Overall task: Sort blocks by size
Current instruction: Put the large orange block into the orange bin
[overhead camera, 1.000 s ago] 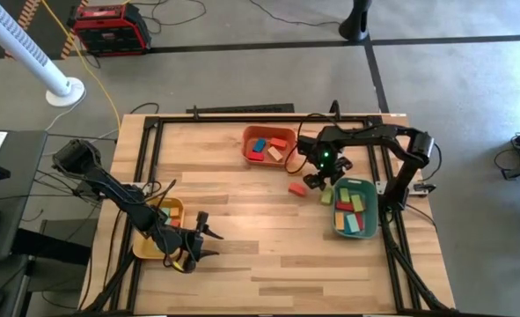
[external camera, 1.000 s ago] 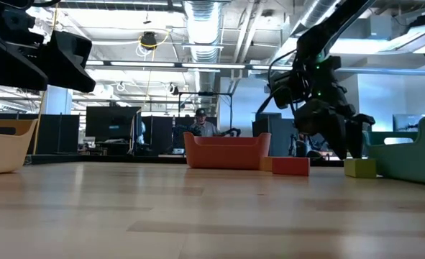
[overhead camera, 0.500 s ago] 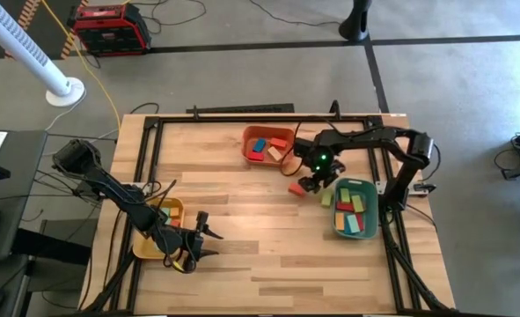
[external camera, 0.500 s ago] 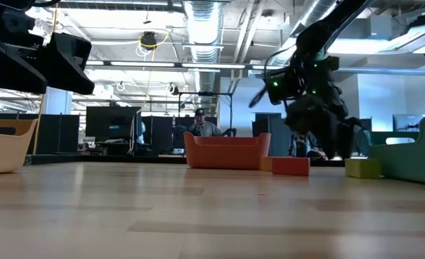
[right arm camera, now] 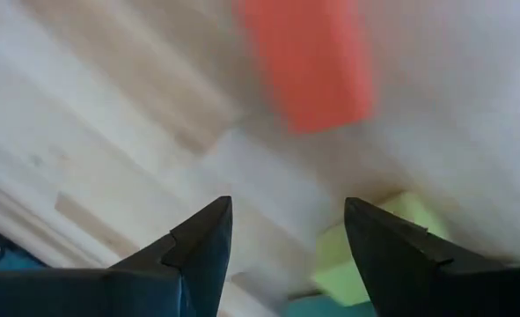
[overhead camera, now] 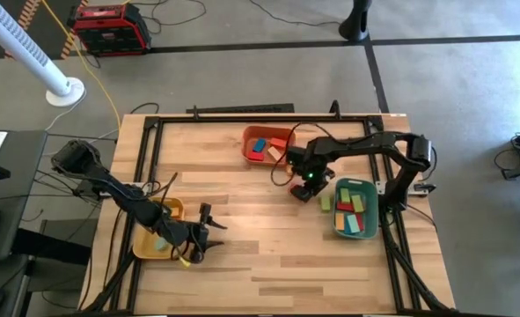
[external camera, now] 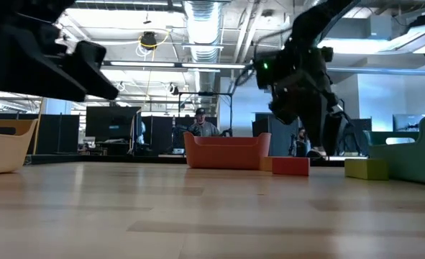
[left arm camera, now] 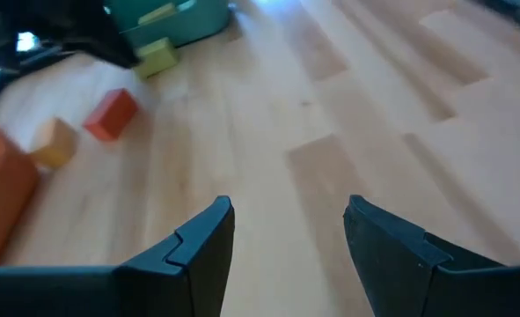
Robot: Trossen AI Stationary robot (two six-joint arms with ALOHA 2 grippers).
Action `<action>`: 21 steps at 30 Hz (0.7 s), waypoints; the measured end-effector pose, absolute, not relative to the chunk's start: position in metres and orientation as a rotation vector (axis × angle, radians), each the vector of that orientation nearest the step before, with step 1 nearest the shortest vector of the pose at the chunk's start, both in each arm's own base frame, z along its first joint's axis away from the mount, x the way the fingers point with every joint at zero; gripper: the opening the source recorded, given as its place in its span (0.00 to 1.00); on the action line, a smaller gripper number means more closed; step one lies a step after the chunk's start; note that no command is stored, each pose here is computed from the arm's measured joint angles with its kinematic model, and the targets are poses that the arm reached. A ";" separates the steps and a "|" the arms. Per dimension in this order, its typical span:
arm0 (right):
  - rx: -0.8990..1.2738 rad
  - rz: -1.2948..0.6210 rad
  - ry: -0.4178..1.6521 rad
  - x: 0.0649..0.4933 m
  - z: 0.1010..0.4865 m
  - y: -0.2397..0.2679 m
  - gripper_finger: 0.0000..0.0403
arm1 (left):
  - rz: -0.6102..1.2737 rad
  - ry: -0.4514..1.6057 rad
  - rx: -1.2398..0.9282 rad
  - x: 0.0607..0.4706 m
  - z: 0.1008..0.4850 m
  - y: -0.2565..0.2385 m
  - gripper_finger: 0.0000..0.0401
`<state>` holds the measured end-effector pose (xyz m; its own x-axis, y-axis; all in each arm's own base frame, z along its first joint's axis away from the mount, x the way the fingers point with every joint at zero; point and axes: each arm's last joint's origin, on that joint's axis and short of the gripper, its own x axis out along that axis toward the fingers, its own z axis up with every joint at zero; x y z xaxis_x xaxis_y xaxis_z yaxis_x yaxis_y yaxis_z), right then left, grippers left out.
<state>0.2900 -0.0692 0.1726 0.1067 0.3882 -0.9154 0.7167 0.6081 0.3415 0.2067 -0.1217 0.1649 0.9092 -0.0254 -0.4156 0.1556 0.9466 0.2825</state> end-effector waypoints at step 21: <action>0.557 -0.331 1.418 0.300 0.207 0.125 0.62 | -0.013 0.266 0.369 0.267 0.201 -0.008 0.51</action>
<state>0.2996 0.1249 0.2072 0.1379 0.1088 -0.9845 0.5337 0.8291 0.1664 0.2669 -0.0083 0.2014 0.9651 0.0355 -0.2596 0.0611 0.9330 0.3547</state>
